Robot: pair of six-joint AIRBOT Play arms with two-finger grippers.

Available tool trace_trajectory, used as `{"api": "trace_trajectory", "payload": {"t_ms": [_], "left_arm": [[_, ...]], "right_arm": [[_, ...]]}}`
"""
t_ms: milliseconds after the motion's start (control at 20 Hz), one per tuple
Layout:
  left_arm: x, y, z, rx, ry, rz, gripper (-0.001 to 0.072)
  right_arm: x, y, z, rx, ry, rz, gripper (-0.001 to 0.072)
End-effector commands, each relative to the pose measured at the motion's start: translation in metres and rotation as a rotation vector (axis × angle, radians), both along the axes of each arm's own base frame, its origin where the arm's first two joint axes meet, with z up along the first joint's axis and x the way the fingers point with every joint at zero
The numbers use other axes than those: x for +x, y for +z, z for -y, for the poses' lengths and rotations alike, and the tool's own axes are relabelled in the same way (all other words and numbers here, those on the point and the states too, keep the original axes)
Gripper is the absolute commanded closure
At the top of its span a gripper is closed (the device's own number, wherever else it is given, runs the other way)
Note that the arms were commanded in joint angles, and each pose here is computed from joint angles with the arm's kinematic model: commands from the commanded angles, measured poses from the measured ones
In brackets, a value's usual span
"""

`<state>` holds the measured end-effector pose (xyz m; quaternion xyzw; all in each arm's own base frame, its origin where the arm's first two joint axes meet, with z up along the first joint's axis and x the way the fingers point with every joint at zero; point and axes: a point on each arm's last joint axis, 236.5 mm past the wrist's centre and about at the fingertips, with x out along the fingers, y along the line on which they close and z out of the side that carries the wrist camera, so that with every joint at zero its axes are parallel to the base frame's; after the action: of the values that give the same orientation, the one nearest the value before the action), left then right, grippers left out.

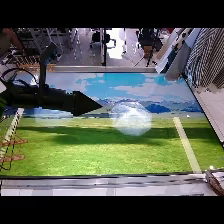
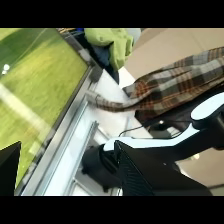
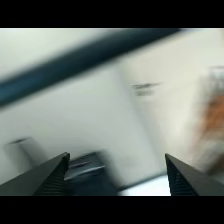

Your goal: Fold the clothes and pants, and hang the long-sleeved shirts on hangers.

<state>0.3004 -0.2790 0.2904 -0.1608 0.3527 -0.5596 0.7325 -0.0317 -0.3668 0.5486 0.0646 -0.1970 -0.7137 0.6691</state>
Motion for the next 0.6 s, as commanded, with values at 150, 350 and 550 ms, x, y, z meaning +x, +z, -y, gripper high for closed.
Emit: {"api": "trace_trajectory", "payload": {"t_ms": [150, 350, 550], "left_arm": [[0.014, -0.097, -0.072, 0.513, 0.102, -0.026, 0.0164], [0.064, -0.116, -0.264, 1.146, 0.782, -0.039, 0.0164], [0.083, -0.068, -0.304, 1.176, 0.991, 0.156, 0.0163]], "right_arm": [[0.268, -0.045, -0.159, 0.226, 1.154, -0.067, 0.0168], [0.348, -0.158, -0.334, 0.531, 1.897, -0.437, 0.0367], [0.365, -0.231, -0.404, 0.518, 2.034, -0.817, 0.0683]]}}
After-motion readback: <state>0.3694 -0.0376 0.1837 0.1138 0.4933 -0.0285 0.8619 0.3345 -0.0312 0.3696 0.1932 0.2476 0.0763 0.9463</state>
